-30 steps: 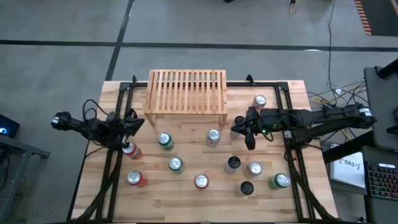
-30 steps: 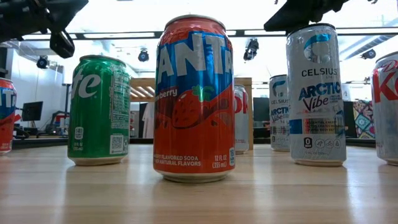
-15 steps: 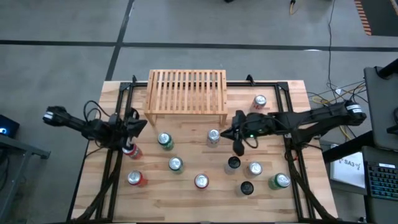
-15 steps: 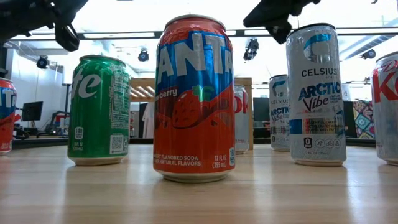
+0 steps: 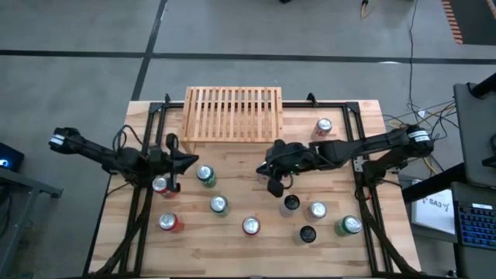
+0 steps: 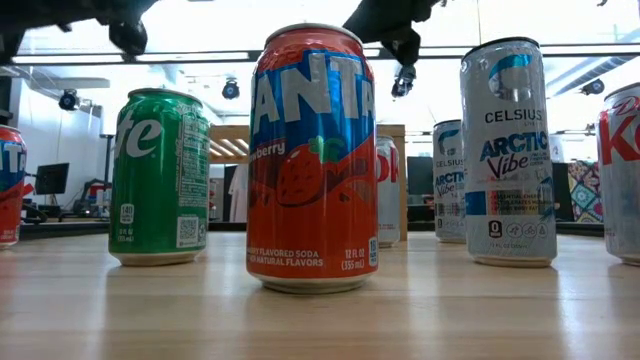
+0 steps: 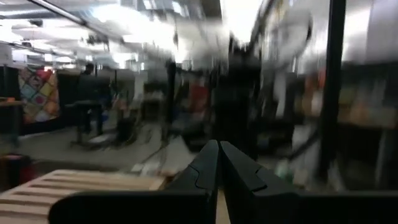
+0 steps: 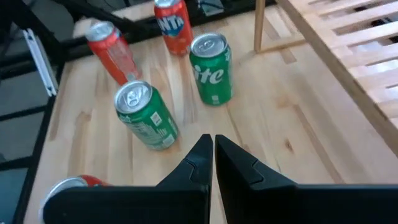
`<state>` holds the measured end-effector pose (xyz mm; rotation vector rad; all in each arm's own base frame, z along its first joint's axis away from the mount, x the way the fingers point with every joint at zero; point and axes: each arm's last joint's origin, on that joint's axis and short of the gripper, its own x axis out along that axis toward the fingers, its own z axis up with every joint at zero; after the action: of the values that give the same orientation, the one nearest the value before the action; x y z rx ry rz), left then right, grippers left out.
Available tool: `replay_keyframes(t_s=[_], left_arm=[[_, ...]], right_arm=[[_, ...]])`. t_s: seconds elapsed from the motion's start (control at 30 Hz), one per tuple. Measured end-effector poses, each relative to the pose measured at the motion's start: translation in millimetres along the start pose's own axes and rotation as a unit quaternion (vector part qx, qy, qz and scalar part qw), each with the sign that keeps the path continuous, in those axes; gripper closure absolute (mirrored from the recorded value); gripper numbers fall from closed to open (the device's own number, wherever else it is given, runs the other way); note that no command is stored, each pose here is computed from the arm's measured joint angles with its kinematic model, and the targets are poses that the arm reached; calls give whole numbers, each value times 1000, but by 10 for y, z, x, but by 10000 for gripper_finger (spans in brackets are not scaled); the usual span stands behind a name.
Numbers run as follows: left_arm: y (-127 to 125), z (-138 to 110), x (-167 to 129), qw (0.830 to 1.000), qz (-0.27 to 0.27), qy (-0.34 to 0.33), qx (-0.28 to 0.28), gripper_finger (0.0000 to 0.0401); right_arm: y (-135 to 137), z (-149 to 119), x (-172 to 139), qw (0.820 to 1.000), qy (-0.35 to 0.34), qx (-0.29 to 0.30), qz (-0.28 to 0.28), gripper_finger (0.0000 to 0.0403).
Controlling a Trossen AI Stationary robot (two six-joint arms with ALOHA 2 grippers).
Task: Place canned beverage on shelf
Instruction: Put the middle white soda can on the shelf
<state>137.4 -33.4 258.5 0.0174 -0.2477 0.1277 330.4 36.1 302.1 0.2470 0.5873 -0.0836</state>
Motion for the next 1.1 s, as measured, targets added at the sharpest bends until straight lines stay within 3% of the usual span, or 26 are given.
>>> replay_keyframes(t_s=[0.1,0.17,0.33,0.47,0.53,0.6,0.8,1.1], left_arm=[[-35,25,39,988,-53,100,109,401],[-57,24,42,973,-97,150,146,401],[-54,151,62,979,-97,137,118,401],[-42,181,46,982,-94,127,107,401],[-32,205,33,983,-91,119,104,401],[-27,215,28,984,-88,116,103,401],[-24,246,30,985,-87,101,109,401],[-26,285,45,987,-84,78,112,401]], right_arm=[[15,-11,91,999,31,4,-10,394],[19,-18,146,998,55,10,-19,394],[26,-18,227,993,106,23,-39,394],[29,-40,331,991,125,-35,-39,394],[35,-38,372,990,128,-37,-39,394],[40,-33,404,991,127,-11,-43,394],[36,-88,523,979,128,143,-66,394],[24,-97,672,979,112,160,-62,394]])
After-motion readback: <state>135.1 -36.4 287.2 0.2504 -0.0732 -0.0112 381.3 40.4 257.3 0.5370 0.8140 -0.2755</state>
